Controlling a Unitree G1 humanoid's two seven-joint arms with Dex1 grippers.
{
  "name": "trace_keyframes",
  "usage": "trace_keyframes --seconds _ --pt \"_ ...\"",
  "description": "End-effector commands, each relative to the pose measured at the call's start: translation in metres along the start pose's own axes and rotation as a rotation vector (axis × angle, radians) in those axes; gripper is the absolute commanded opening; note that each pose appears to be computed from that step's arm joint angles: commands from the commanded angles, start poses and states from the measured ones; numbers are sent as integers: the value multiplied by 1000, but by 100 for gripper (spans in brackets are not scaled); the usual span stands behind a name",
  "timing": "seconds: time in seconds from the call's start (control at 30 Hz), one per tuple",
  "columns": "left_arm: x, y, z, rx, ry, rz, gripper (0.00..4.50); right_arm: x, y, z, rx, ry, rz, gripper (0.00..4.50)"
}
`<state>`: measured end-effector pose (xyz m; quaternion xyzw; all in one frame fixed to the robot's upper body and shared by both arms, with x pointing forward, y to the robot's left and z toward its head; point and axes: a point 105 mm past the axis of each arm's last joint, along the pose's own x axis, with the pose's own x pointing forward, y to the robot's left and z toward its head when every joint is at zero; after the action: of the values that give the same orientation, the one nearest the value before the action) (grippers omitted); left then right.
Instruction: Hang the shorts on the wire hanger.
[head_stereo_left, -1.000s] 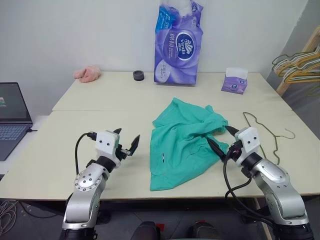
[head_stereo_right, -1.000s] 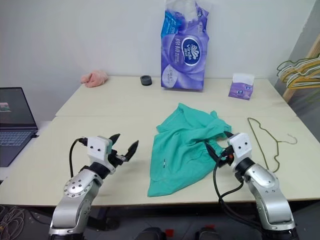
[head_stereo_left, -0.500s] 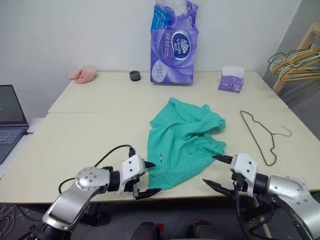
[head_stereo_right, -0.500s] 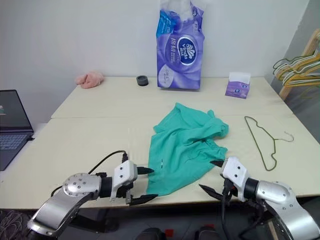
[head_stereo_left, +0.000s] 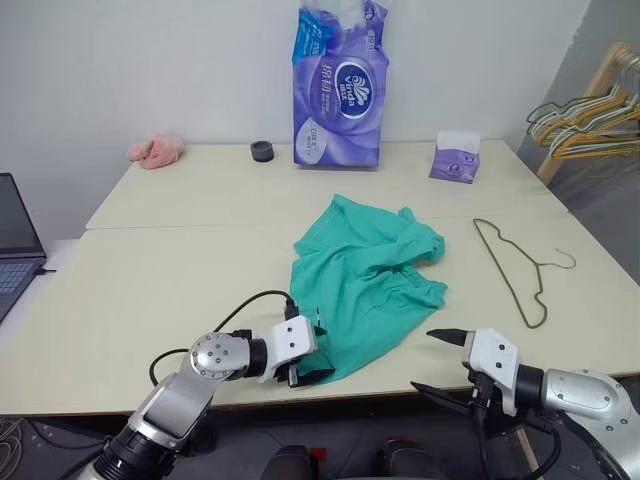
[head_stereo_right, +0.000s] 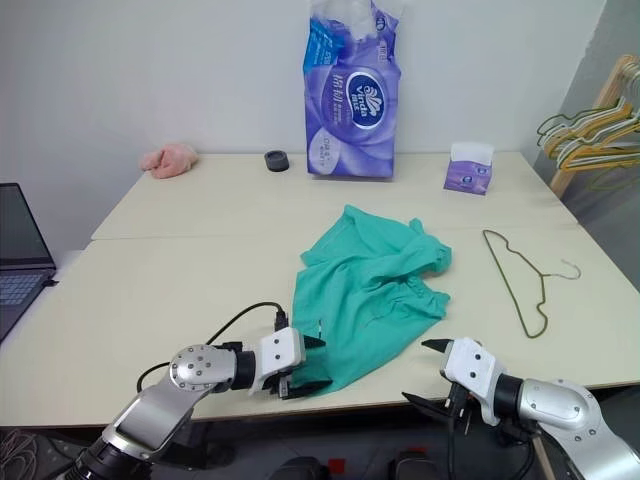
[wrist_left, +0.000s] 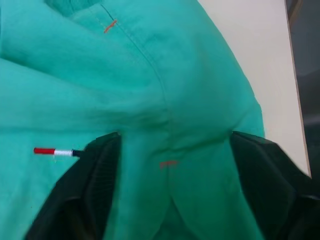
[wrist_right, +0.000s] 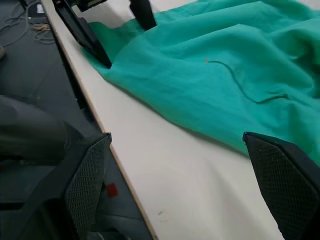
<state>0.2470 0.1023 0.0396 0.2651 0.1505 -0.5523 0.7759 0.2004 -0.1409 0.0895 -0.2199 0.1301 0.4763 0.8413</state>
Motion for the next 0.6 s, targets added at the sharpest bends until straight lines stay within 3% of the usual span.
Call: trace_keyframes --seconds 0.03,0.3,0.43,0.6 --pt "0 11 -5 27 22 58 238 -5 -12 7 -61 -23 -62 450" --pt "3 26 10 -16 -63 119 3 -4 -35 5 -180 -1 -149 450" --pt "-3 37 27 -104 -136 142 3 -1 -49 -1 -323 59 -183 450" --pt "-25 56 66 -209 -296 100 3 16 -71 -14 -587 194 -190 450"
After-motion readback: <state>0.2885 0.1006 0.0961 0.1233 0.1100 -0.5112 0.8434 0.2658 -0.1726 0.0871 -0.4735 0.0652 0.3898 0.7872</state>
